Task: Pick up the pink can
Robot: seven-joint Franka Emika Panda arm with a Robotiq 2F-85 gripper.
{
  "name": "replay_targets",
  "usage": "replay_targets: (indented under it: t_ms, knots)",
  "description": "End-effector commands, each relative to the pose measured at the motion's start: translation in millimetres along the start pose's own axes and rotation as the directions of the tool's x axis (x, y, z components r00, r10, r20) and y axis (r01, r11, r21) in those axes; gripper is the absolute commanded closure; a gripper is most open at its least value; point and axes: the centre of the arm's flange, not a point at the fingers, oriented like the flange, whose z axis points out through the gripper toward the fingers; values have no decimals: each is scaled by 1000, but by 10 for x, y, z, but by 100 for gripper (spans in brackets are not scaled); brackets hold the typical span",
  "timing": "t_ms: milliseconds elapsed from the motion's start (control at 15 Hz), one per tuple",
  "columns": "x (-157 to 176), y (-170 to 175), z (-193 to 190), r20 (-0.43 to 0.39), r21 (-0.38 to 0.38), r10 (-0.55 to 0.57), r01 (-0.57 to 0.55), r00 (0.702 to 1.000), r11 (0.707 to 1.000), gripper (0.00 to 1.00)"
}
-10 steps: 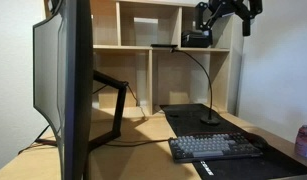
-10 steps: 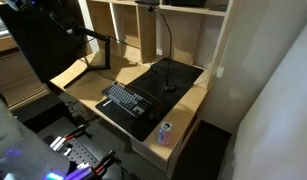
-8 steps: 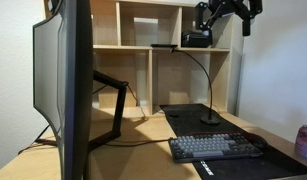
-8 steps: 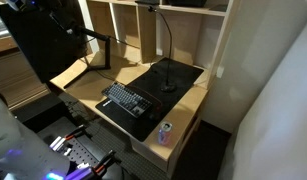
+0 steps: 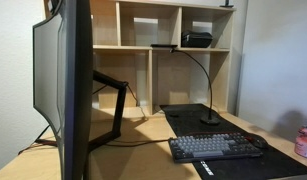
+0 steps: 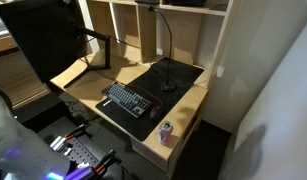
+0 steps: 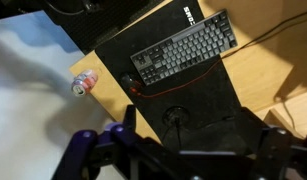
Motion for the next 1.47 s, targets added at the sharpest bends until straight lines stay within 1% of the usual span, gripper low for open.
replay_targets:
  t_ms: [0, 67, 133, 200, 333, 400, 467, 533, 600, 667, 733, 867, 933, 1000, 1067, 1133, 1200, 1333, 1400]
  knots:
    - [687, 323, -663, 58, 10, 197, -198, 979, 980, 0]
    - [808, 438, -865, 72, 30, 251, -254, 965, 967, 0]
    - [458, 456, -449, 27, 28, 171, -172, 985, 985, 0]
    - [565, 559, -571, 33, 36, 209, -211, 977, 977, 0]
    - [667, 612, -663, 40, 42, 235, -237, 971, 971, 0]
    - [768, 572, -484, 74, 10, 262, -264, 962, 965, 0]
    - [909, 607, -207, 106, -24, 325, -325, 940, 946, 0]
    - [1014, 723, 121, 125, -57, 376, -372, 918, 927, 0]
    - [1022, 840, 292, 142, -82, 418, -410, 897, 908, 0]
    - [1062, 934, 526, 149, -115, 467, -453, 872, 884, 0]
    - [1104, 1054, 776, 149, -144, 519, -501, 842, 854, 0]
    - [1175, 1346, 1279, 137, -194, 620, -592, 773, 782, 0]
    - [1215, 1455, 1428, 129, -217, 665, -633, 736, 743, 0]
    - [1257, 1491, 1425, 156, -242, 706, -666, 691, 706, 0]
    - [1260, 1392, 1276, 157, -221, 645, -610, 748, 761, 0]
    - [1269, 1468, 1375, 163, -242, 674, -633, 721, 735, 0]
    - [1278, 1503, 1406, 164, -249, 689, -646, 706, 722, 0]
    - [1276, 1500, 1399, 160, -250, 697, -654, 699, 714, 0]
    - [1271, 1422, 1491, 136, -272, 706, -659, 695, 701, 0]
